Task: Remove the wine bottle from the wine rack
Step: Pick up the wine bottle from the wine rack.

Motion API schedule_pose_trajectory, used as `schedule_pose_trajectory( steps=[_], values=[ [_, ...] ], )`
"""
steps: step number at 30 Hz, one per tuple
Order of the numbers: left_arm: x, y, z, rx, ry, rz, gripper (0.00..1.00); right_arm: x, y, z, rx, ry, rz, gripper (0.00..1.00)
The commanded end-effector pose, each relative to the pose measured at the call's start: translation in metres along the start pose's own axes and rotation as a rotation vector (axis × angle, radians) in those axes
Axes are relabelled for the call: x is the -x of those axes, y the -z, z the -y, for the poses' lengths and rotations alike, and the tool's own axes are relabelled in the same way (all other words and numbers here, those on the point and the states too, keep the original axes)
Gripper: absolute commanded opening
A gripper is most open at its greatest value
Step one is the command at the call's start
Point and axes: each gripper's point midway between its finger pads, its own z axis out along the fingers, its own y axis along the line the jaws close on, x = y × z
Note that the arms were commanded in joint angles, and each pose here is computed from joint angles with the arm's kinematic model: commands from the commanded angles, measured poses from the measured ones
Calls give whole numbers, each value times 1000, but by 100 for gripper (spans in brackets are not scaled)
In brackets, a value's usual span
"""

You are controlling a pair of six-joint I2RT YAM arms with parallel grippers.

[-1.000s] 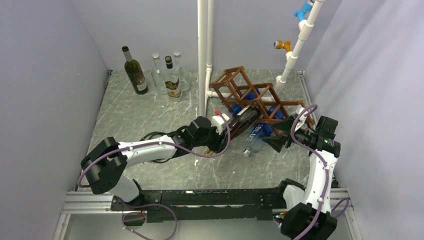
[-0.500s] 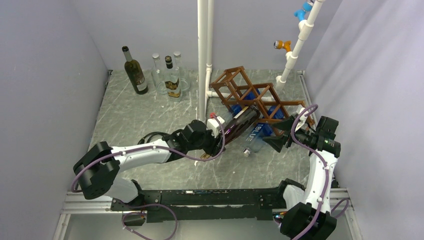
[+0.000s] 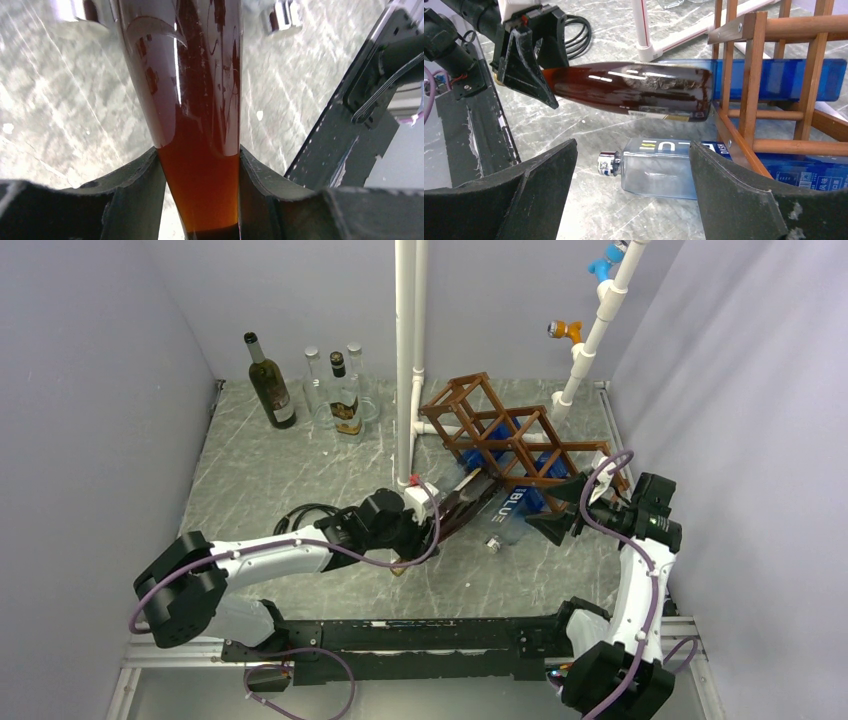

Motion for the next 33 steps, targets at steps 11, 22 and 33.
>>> schedule_pose_trajectory(
  steps=[11,22,33],
  values=[
    [102,37,48,-164,-61,364,0,7,-4,0,49,72,-47,84],
    [84,55,54,-181,-9,263,0,-4,-26,-27,285,239,-213,83],
    [65,79,64,-196,130,92,0,-17,-80,-57,651,621,-170,86]
  ],
)
